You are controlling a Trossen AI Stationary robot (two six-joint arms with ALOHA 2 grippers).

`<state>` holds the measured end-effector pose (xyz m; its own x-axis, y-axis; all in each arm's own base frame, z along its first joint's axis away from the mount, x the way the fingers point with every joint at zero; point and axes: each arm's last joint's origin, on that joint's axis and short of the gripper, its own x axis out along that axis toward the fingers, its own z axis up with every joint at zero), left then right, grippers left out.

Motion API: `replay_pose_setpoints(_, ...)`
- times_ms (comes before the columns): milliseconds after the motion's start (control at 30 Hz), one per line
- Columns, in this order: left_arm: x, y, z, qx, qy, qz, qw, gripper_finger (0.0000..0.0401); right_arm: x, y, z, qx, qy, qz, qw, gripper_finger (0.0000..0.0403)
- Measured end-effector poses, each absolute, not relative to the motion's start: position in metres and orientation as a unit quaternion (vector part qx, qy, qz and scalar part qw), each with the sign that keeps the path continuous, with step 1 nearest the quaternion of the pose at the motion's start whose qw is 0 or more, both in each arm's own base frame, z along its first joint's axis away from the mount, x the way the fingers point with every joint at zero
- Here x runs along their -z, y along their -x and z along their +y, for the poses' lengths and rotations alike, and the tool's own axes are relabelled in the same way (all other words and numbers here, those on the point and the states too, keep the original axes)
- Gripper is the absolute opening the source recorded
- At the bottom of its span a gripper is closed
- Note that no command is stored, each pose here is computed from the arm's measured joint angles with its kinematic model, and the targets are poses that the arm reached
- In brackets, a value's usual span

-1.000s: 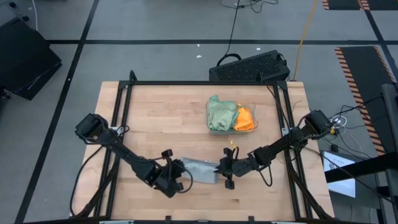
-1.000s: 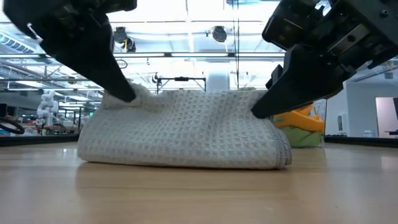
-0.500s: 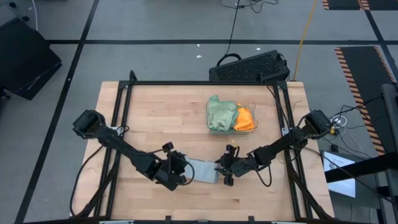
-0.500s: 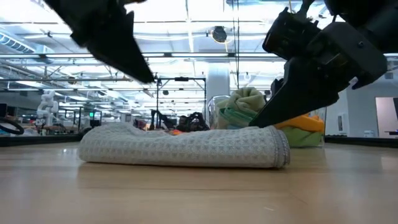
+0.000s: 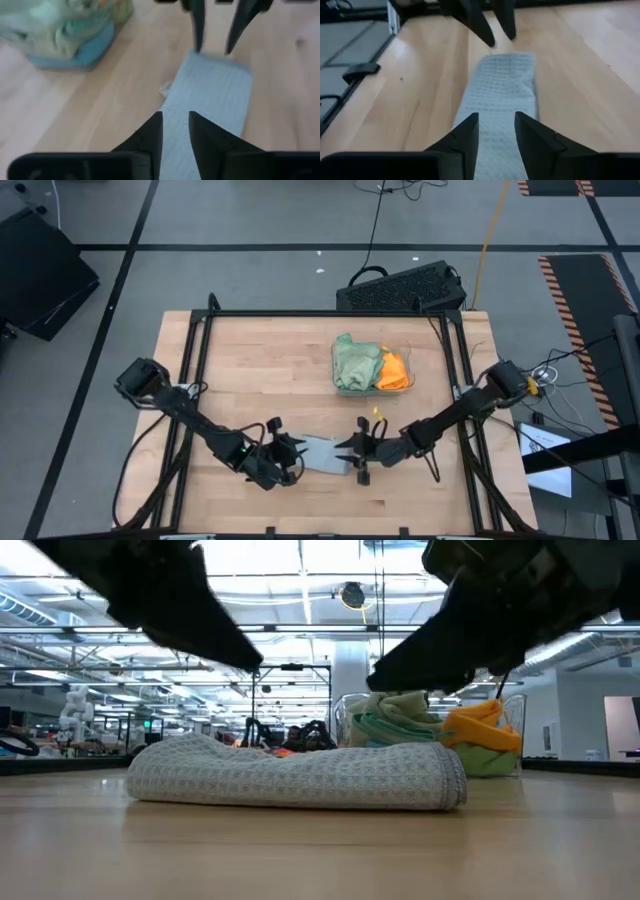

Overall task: Fold microfiber towels
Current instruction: Fold the gray microfiber cloth

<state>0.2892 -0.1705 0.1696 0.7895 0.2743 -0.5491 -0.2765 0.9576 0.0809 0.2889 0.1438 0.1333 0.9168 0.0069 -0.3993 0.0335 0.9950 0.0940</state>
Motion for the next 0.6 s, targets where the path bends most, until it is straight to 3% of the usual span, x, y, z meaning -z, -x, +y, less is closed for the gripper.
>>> replay_pose_setpoints(267, -0.131, -0.274, -0.154, -0.142, 0.029, 0.302, 0.942, 0.007, -0.1, -0.298, 0.146, 0.005, -0.029, 0.199, 0.979, 0.0072)
replay_pose_setpoints(600, -0.105, -0.26, -0.137, -0.157, 0.054, 0.341, 0.925, 0.0071, -0.075, -0.297, 0.142, 0.017, -0.017, 0.243, 0.97, 0.0034)
